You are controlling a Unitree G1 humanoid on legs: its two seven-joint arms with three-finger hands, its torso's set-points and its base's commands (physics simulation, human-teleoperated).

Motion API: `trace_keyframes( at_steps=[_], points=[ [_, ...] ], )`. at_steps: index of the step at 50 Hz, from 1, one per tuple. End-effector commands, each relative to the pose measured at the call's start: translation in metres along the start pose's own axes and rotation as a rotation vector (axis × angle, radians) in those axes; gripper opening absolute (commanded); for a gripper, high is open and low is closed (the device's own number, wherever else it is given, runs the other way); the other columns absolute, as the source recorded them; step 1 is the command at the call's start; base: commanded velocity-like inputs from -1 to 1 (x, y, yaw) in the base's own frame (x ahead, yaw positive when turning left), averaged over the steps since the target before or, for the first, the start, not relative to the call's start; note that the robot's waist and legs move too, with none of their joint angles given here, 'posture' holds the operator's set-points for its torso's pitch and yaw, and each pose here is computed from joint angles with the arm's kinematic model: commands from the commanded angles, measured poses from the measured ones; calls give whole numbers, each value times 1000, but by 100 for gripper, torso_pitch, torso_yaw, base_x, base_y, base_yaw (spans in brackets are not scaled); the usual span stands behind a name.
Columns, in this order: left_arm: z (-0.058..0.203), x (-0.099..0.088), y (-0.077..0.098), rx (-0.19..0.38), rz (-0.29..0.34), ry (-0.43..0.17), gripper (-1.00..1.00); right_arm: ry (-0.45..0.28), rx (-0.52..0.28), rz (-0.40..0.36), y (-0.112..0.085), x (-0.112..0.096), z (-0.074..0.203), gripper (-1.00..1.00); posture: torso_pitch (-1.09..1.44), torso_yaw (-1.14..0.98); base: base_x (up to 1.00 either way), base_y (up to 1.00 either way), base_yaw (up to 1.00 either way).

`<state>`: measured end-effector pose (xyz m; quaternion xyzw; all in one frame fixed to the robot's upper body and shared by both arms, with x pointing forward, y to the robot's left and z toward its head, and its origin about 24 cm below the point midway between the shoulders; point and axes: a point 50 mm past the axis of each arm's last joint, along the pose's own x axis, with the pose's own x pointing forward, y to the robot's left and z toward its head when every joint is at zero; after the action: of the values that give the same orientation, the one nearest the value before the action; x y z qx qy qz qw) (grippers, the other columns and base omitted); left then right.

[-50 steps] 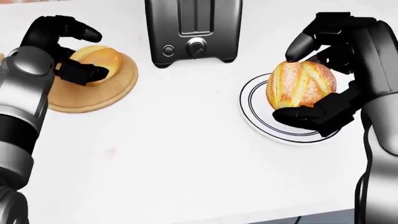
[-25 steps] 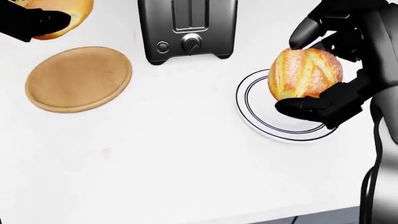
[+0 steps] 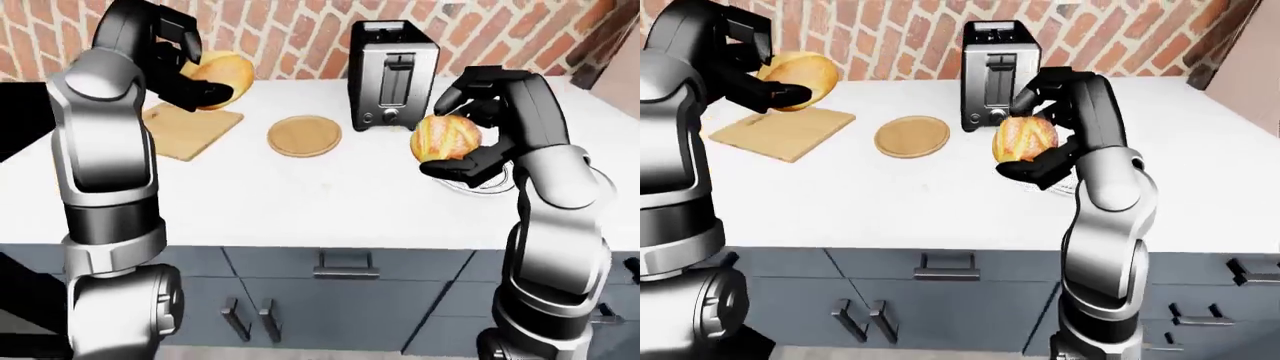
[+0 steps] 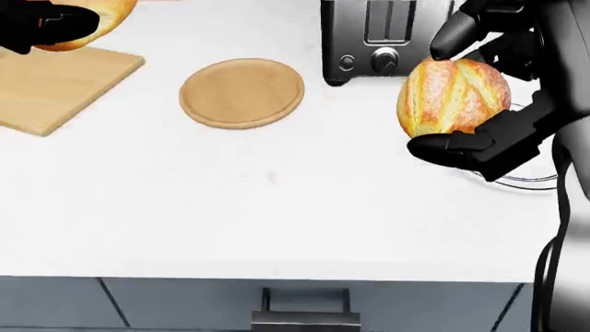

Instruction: Place all breads on the cutting board.

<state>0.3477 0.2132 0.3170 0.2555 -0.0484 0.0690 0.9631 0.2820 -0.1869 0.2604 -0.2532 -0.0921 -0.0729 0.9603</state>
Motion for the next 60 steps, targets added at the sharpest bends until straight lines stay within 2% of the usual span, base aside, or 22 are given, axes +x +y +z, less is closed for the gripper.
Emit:
trace_keyframes(
  at_steps=[1, 18, 41, 60],
  points=[
    [13, -4, 9, 10, 45, -60, -100, -71, -7, -18, -3, -2, 12, -100, 0, 0, 0, 0, 100],
    [10, -3, 5, 12, 37, -57, -100, -52, -19, -23, 0, 1, 7, -100, 0, 0, 3, 17, 11],
    [12, -3, 3, 15, 30, -63, -100, -54, 9, -11, 1, 1, 9, -100, 0, 0, 20, 28, 0],
    [13, -6, 9, 10, 41, -66, -100, -66, 8, -9, 2, 0, 15, -100, 0, 0, 23, 32, 0]
  ],
)
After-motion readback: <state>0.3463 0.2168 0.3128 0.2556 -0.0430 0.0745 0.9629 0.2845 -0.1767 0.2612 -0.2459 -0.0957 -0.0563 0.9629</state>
